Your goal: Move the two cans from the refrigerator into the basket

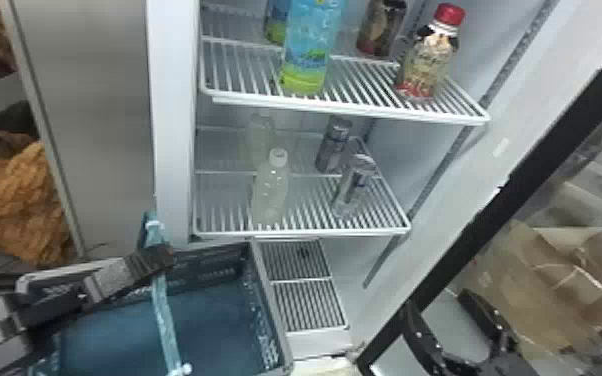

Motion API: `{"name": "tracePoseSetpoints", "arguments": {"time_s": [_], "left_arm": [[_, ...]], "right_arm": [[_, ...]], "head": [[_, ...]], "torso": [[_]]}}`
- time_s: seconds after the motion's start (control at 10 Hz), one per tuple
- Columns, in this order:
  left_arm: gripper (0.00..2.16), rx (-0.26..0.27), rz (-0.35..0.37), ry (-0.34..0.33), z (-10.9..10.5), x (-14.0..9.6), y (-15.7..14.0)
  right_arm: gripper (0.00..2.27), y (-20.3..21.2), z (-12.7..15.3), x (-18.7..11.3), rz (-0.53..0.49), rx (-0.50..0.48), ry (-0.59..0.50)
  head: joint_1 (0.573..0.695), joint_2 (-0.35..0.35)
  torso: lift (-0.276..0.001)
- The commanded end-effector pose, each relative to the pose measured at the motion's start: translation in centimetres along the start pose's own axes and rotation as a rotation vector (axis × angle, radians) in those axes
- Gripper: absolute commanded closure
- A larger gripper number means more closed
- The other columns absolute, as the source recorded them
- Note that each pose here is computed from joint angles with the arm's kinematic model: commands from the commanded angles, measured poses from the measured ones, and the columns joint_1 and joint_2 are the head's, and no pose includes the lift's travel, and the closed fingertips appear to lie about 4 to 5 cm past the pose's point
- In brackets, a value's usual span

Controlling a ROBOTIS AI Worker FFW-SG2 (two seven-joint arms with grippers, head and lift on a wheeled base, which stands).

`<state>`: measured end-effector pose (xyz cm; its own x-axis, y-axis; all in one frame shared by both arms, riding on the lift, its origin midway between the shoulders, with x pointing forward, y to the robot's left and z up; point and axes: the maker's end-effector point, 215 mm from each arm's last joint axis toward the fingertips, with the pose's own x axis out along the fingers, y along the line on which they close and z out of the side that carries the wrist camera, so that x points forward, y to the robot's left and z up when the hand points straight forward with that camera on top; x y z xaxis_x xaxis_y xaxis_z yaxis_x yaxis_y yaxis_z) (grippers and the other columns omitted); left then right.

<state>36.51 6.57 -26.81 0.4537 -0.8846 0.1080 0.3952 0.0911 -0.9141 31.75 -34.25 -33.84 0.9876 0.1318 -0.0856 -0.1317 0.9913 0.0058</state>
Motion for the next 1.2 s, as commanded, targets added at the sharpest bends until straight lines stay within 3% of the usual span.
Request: {"name": "tracePoseSetpoints", "arguments": {"time_s": [0.0, 1.1], "left_arm": [[1.21, -0.002, -0.002, 0.003, -0.1, 0.1, 0.0], [1.21, -0.001, 0.001, 0.012, -0.2, 0.0, 0.0]], "right_arm": [[0.12, -0.6, -0.7, 1.3, -0.016, -0.012, -0.006], [0.12, 0.8, -1.9, 12.2, -0.022, 0.077, -0.107]], "head": [[0.695, -0.35], [0.695, -0.35]], "torso": [[-0.219], [-0.219]]}}
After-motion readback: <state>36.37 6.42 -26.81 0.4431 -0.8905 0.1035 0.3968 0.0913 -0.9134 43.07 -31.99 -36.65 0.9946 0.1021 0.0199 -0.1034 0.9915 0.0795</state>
